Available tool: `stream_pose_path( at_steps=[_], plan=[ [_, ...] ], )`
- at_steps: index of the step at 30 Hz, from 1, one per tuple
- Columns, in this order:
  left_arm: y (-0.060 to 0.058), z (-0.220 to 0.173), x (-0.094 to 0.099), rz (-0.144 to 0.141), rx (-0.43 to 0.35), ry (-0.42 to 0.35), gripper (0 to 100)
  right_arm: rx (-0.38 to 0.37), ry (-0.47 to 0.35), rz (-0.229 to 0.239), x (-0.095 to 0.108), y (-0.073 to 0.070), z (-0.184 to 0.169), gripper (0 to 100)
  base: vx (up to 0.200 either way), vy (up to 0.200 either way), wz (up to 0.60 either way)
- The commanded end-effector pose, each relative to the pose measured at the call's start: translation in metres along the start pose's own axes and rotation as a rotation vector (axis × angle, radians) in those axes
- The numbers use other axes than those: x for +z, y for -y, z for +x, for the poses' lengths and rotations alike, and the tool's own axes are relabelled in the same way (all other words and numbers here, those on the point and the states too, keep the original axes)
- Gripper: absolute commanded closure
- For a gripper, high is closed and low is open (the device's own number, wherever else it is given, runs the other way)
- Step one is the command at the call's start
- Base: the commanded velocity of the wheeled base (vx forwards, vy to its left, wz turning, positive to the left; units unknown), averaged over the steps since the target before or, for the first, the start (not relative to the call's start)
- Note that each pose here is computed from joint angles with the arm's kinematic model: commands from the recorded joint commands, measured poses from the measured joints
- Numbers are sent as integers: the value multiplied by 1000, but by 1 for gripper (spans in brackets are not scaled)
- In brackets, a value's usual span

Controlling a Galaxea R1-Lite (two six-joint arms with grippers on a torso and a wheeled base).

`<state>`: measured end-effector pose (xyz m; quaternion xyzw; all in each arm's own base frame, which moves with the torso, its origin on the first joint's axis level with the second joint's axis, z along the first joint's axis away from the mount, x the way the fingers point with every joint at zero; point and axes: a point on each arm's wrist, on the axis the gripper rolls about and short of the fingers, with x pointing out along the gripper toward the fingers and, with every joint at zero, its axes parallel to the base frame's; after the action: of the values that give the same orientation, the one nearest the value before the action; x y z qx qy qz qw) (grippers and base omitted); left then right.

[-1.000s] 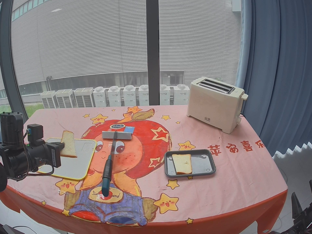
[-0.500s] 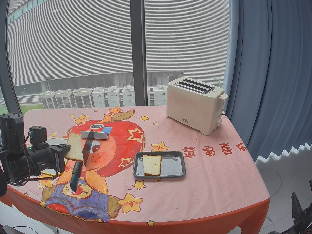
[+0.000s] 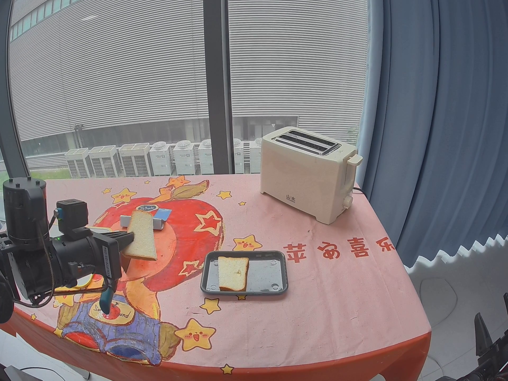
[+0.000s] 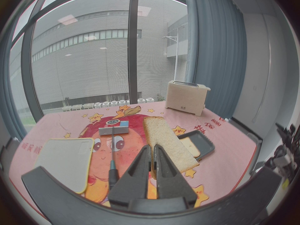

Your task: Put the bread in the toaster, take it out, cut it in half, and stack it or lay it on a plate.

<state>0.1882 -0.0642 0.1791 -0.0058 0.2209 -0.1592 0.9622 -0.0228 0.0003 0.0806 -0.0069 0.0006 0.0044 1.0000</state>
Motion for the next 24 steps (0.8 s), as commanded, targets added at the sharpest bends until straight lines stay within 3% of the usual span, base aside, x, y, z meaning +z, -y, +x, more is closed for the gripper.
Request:
stream_pose_path(
  at_steps=[1,7,11,19,24],
  plan=[
    [15,15,-1,-3,-51,-41,100,1,-5,0,-5,0,0,0,0,0,0],
    [31,31,0,22,-107,-81,100,1,-5,-1,-5,0,0,0,0,0,0],
    [33,46,-2,15,-101,-115,100,1,-5,0,-5,0,0,0,0,0,0],
    [38,66,16,11,-104,-88,100,1,-5,0,-5,0,0,0,0,0,0],
    [41,79,25,14,-105,-112,100,1,-5,0,-5,0,0,0,0,0,0]
  ],
)
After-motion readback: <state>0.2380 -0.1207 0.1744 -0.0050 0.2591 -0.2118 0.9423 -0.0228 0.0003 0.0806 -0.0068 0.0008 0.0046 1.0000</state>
